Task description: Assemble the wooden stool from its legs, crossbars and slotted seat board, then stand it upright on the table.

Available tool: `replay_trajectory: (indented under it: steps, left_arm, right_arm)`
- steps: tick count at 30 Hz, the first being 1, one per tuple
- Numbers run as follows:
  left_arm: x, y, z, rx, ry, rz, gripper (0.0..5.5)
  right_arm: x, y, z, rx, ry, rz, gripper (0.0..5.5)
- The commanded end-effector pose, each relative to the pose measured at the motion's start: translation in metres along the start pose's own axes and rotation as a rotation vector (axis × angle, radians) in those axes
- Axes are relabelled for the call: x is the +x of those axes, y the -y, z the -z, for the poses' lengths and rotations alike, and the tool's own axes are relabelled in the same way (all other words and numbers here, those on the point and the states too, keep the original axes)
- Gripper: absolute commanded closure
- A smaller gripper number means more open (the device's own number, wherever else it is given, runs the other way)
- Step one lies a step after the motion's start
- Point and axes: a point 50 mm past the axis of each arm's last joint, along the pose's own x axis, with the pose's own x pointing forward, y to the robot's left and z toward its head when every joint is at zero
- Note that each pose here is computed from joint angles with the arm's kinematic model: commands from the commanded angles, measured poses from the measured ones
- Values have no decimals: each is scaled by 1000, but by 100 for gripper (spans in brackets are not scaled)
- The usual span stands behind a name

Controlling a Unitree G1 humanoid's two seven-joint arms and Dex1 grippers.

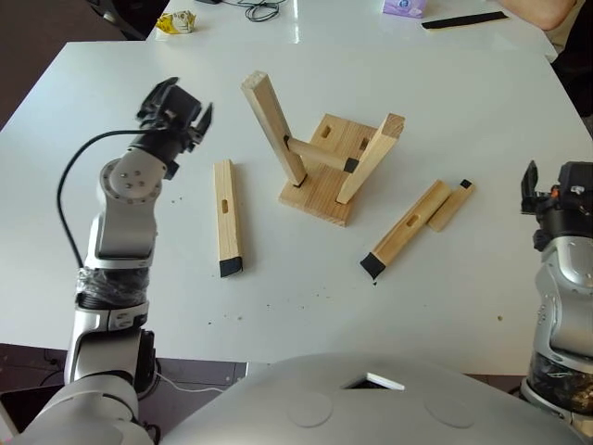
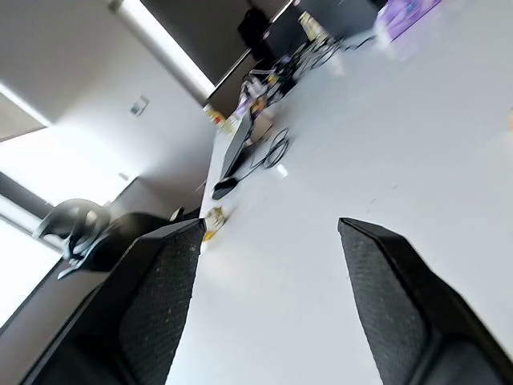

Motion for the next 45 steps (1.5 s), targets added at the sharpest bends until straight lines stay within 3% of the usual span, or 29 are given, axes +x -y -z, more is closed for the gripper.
replay_trajectory:
  steps: [1,17,22,26,30,35,38,41,43,45]
  left_arm:
    - [21,27,-14,-23,122,115,242]
    - [-24,41,-32,-81,251,283,242]
    - [-36,25,7,-90,20,88,242]
    - [-48,7,47,-265,-230,-172,242]
    - [-48,2,49,-336,-245,-223,242]
    - [-24,-3,31,-311,-162,-167,242]
    - [8,18,3,-324,-58,-47,242]
    - [30,67,-41,-342,61,181,242]
    - [20,100,-64,-357,112,341,242]
    - [4,119,-75,-373,114,435,242]
  right_arm:
    - [8,-23,-16,42,73,-90,210]
    - [9,-34,-12,47,53,-134,210]
    - [2,-31,-9,53,37,-94,210]
    - [-5,-24,-11,106,48,-5,210]
    - [-13,-8,-14,142,75,130,210]
    - [-14,11,-18,234,94,310,210]
    - [-3,-22,-28,390,84,261,210]
    - [7,-98,-53,552,34,-2,210]
    - [0,-155,-84,611,25,-253,210]
    - [-12,-186,-103,620,27,-409,210]
